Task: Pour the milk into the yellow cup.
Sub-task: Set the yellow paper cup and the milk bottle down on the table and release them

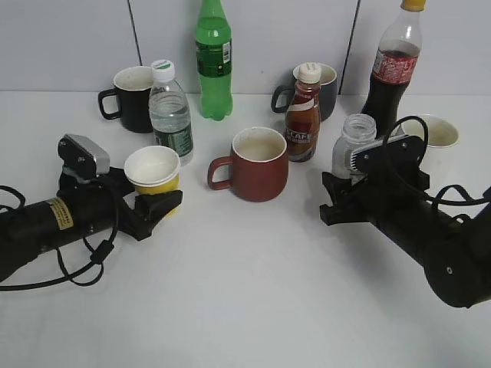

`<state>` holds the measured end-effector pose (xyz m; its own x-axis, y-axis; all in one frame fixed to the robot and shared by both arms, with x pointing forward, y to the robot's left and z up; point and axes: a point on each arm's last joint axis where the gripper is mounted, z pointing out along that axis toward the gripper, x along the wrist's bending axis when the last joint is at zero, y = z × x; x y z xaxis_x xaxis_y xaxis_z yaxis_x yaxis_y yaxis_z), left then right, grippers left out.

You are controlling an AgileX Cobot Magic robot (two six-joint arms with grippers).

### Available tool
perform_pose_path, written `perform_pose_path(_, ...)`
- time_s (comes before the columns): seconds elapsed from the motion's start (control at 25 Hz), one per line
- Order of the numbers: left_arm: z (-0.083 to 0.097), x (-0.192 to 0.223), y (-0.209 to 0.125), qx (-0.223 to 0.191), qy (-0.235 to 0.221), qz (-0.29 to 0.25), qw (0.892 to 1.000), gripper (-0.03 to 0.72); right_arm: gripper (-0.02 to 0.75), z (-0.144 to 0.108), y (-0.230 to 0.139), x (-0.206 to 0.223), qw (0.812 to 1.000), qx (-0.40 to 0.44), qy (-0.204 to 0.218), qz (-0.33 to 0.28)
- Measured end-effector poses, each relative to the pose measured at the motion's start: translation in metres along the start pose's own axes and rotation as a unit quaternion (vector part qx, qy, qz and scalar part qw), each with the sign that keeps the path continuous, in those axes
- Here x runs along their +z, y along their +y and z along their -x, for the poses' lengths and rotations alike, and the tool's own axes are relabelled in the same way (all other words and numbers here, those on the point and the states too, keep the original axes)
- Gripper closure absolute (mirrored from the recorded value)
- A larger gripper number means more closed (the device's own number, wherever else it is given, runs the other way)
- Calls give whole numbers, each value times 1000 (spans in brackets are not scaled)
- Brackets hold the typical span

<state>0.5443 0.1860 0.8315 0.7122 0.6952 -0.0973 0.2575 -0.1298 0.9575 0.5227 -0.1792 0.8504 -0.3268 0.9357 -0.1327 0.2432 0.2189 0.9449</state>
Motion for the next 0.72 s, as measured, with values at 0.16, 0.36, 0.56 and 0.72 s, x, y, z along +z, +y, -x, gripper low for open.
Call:
perform_pose_path(0.16, 2, -5, 4, 0, 5, 2, 1000, 100, 300, -1, -9, 3, 1000, -3, 0, -7)
perform_pose_path(0.36, 3, -9, 1, -8, 13, -7, 1000, 100, 300, -2, -15, 5, 1000, 1, 0, -8)
perform_pose_path(0.56, 6, -14, -3, -17, 18, -17, 1000, 100, 258, 2, -15, 6, 1000, 14, -25, -9)
perform_pose_path(0.72, 7, -19, -4, -25, 29, -23, 999, 100, 223, 4, -15, 6, 999, 16, -33, -8)
